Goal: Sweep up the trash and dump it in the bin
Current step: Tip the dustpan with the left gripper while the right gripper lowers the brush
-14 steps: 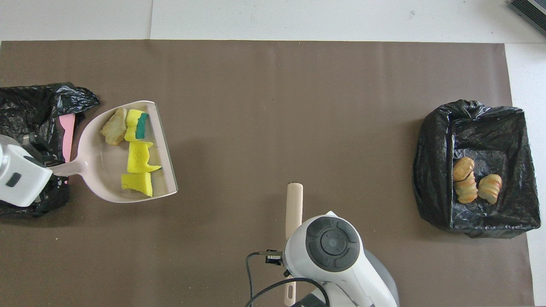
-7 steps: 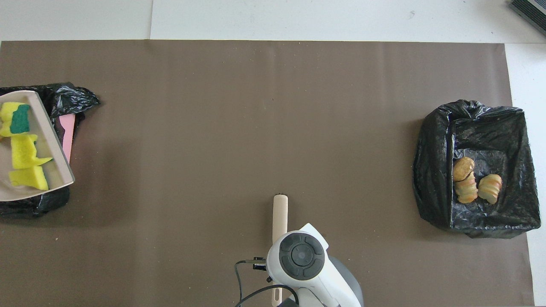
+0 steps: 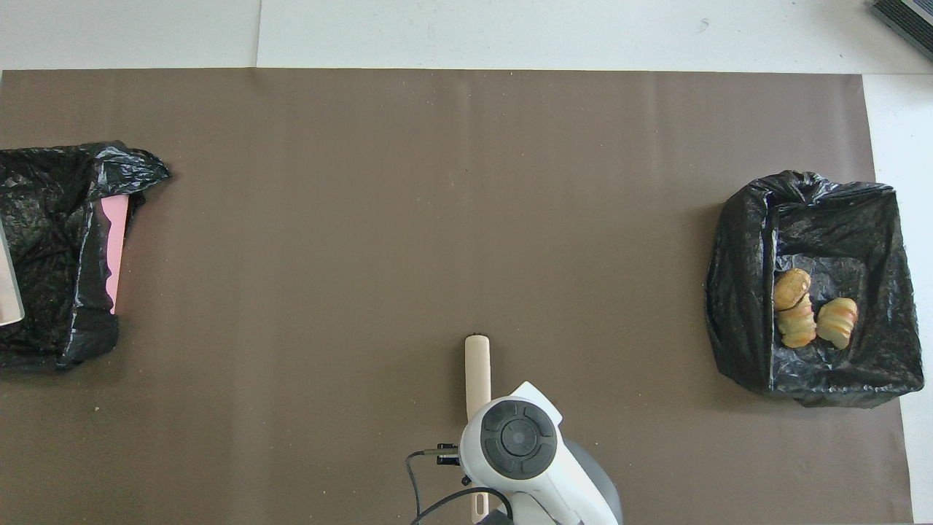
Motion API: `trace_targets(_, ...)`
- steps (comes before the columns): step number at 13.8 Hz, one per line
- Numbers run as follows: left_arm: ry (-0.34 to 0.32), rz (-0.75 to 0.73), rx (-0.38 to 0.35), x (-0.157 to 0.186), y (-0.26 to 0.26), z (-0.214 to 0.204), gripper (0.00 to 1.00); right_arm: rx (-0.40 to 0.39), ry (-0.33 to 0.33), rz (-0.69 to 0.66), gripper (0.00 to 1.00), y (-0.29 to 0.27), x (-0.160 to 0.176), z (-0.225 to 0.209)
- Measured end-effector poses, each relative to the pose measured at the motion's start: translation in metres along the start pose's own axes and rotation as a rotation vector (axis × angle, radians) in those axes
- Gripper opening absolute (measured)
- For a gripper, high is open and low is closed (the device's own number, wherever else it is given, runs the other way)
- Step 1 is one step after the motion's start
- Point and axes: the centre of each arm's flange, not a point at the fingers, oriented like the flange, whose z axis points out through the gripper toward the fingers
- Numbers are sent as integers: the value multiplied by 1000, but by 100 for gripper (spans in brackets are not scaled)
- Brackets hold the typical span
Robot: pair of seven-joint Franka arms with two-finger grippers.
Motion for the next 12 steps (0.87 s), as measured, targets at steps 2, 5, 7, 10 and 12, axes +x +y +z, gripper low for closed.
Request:
trace_targets(2, -49, 35, -4, -2, -5, 22, 32, 0, 3, -7, 26, 2, 0, 3)
trace_targets(5, -176, 81, -44, -1, -5, 43, 32, 1, 4, -7, 33, 2, 1, 3)
trace_targets(7, -247, 101, -55, 5, -6, 48, 32, -13, 29, -23, 54, 3, 6, 1)
trace_targets(10, -335, 119, -72, 10, -8, 43, 32, 3, 102, -19, 87, 6, 39, -26)
trace_targets(12, -359, 105, -85, 7, -6, 37, 32, 21, 177, -4, 100, 14, 71, -62)
